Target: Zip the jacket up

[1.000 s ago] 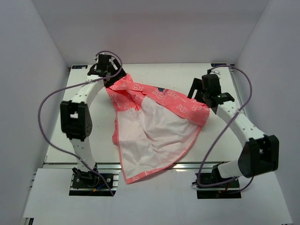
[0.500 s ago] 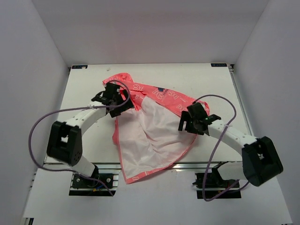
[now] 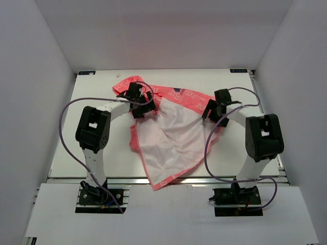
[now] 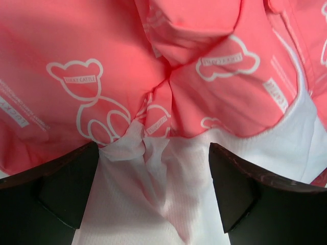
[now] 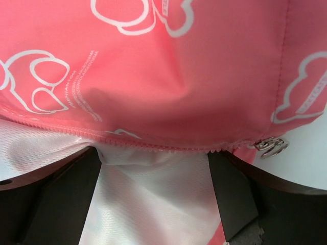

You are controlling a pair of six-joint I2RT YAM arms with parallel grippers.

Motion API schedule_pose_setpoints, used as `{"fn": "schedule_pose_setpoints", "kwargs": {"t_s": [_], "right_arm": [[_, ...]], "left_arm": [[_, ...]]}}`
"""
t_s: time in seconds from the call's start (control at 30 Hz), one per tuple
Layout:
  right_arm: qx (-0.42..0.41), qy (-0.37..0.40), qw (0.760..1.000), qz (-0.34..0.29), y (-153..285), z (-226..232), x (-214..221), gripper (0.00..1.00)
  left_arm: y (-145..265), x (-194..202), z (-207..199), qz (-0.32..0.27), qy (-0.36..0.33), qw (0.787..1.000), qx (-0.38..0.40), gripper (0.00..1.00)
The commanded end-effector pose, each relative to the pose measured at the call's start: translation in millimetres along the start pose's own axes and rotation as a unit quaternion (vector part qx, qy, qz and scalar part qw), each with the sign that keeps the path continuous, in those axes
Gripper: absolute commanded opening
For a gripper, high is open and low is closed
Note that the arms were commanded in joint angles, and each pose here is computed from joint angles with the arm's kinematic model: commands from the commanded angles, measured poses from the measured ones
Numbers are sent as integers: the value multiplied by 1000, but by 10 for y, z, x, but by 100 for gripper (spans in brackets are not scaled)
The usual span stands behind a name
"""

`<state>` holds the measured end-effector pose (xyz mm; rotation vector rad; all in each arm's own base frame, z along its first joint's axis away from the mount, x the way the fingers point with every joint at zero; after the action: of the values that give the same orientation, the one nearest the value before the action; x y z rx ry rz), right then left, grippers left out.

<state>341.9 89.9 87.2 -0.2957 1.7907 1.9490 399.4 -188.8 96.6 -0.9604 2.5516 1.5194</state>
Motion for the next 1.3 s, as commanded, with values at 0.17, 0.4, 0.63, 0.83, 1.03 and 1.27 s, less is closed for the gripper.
{"fn": "schedule_pose_setpoints", "kwargs": {"t_s": [0.17, 0.4, 0.63, 0.83, 1.03, 1.27], "right_arm": [[-59, 90, 991, -76, 278, 206, -363, 89], [-97, 273, 947, -137, 1293, 819, 330, 89], [-171, 445, 872, -110, 1868, 1595, 1634, 89], [-189, 534, 821, -70, 1837, 2030, 2556, 89], [-119, 568, 813, -41, 1460, 2134, 2875, 89], [-84, 575, 813, -28, 1190, 2022, 2986, 59]], "left_arm": [[280, -225, -263, -41, -10, 999, 10, 98], [992, -78, 135, -113, 54, 986, -112, 98], [955, 30, 363, -98, 58, 980, -162, 98], [612, 62, 427, -74, 51, 982, -165, 98], [455, 146, 498, -65, 53, 985, -150, 74], [329, 161, 524, -59, 41, 987, -142, 43]]}}
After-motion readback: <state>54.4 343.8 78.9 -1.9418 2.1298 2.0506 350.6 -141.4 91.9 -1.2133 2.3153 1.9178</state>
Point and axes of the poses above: each gripper's point midway between its finger pads, its own y axis back along the fingers, its own z axis along the line the jaws close on, x = y × z, the point moved 7 cm from there along y, back along the fingers, and after that the axes turned 11 degrees about y, right-handed, at the moved point
